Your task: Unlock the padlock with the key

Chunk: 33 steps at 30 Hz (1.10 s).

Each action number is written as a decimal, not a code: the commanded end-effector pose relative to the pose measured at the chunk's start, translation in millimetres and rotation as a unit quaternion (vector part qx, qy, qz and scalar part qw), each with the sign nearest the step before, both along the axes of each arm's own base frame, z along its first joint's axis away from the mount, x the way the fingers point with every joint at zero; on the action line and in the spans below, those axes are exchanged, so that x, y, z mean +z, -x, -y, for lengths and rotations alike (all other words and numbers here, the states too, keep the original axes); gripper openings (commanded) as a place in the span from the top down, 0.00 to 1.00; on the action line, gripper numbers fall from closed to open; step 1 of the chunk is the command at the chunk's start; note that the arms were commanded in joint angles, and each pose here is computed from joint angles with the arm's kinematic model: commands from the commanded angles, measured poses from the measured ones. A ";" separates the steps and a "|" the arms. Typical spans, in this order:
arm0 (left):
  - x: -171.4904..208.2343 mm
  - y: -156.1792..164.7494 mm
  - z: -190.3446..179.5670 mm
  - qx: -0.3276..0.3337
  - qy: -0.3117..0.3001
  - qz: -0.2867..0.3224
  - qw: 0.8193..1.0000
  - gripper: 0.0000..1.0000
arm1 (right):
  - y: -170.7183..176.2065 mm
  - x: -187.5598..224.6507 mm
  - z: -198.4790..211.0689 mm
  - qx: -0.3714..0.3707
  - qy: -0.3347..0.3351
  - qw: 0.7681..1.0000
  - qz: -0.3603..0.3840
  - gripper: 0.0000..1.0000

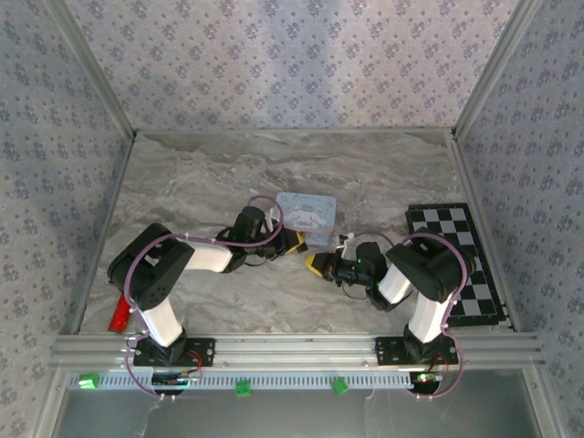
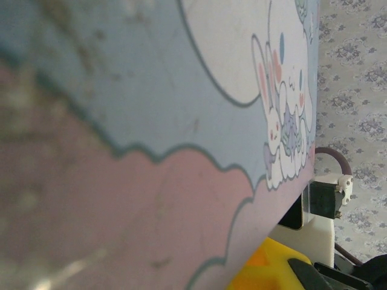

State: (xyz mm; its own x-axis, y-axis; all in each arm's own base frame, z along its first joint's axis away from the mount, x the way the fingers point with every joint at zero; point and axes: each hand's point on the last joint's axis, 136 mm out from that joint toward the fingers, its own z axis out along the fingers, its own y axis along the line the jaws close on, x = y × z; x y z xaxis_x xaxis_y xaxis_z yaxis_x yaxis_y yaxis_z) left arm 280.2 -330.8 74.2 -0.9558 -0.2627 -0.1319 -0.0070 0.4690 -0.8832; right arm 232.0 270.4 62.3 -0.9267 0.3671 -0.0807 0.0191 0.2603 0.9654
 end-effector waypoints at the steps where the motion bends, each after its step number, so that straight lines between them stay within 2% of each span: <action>1: 22.2 -3.2 9.6 -0.014 0.047 0.024 0.999 0.99 | -3.1 16.4 -6.4 0.009 -0.019 1.000 0.023 1.00; 33: 38.0 -2.0 10.2 -0.008 0.085 0.035 0.996 1.00 | -11.8 28.7 5.7 -0.007 -0.029 0.999 0.038 1.00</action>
State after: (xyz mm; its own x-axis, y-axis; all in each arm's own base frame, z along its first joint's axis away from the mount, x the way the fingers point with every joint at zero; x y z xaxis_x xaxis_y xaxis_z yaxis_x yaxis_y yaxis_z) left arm 284.7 -333.5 91.9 -0.9459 -0.2967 -0.1309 0.0081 0.3818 -0.9242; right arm 241.9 264.6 76.6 -0.9170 0.3863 -0.0996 -0.0077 0.2324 0.9726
